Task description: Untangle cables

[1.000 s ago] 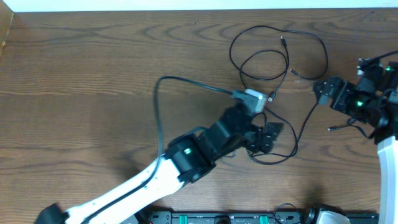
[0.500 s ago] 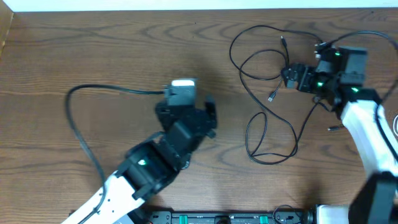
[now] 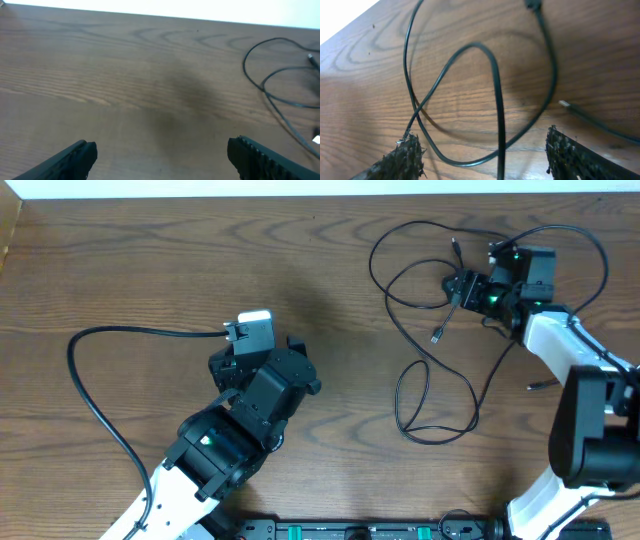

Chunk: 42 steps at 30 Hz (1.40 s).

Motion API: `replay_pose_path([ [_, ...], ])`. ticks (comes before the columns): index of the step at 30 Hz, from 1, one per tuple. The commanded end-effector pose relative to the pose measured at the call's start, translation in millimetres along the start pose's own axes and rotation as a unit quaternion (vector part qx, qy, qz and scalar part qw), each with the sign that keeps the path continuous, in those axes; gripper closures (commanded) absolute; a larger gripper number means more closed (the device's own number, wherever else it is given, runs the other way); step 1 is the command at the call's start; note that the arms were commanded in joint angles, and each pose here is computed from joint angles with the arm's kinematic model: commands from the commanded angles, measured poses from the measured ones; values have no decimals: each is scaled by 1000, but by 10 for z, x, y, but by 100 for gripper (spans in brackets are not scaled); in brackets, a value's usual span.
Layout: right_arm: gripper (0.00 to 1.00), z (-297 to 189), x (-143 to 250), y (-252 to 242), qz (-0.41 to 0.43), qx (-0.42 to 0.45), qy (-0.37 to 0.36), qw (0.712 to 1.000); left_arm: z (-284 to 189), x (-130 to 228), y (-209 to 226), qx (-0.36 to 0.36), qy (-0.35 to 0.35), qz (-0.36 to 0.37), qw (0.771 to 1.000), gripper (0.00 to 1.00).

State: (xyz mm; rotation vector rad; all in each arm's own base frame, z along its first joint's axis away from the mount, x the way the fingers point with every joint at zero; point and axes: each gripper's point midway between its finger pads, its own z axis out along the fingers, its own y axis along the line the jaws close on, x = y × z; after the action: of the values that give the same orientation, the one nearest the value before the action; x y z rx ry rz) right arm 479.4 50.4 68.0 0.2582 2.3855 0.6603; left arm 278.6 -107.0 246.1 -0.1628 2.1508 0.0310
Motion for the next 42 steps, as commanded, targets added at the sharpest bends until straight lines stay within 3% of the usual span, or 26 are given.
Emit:
replay_pose_path([
  [1, 27, 132, 60, 157, 5, -26, 12, 1000, 6, -6, 48, -14, 0, 1, 1000, 10],
  [2, 32, 166, 74, 164, 2, -24, 12, 1000, 8, 4, 52, -16, 2, 3, 1000, 10],
  [8, 95, 246, 24, 261, -19, -22, -8, 1000, 12, 18, 58, -18, 5, 5, 1000, 10],
  [9, 99, 245, 5, 270, -21, -23, -11, 999, 12, 18, 58, -18, 5, 5, 1000, 10],
  [17, 99, -129, -200, 297, -11, -16, -29, 999, 12, 18, 58, -17, 5, 5, 1000, 10],
  [26, 99, -1704, -479, 520, 6, 16, -102, 995, 12, 18, 58, -18, 5, 6, 1000, 10],
  [31, 99, -2361, -87, 209, 63, 118, -88, 987, 13, 20, 59, -18, 5, 6, 1000, 10],
  [35, 99, -2656, 389, -229, 128, 259, -42, 956, 13, 18, 59, -18, 5, 5, 1000, 10],
  [39, 99, -2749, 706, -541, 169, 348, -5, 922, 13, 20, 58, -18, 5, 6, 1000, 10],
  [42, 99, -2602, 867, -635, 183, 351, 20, 918, 13, 20, 58, -18, 5, 5, 1000, 10],
])
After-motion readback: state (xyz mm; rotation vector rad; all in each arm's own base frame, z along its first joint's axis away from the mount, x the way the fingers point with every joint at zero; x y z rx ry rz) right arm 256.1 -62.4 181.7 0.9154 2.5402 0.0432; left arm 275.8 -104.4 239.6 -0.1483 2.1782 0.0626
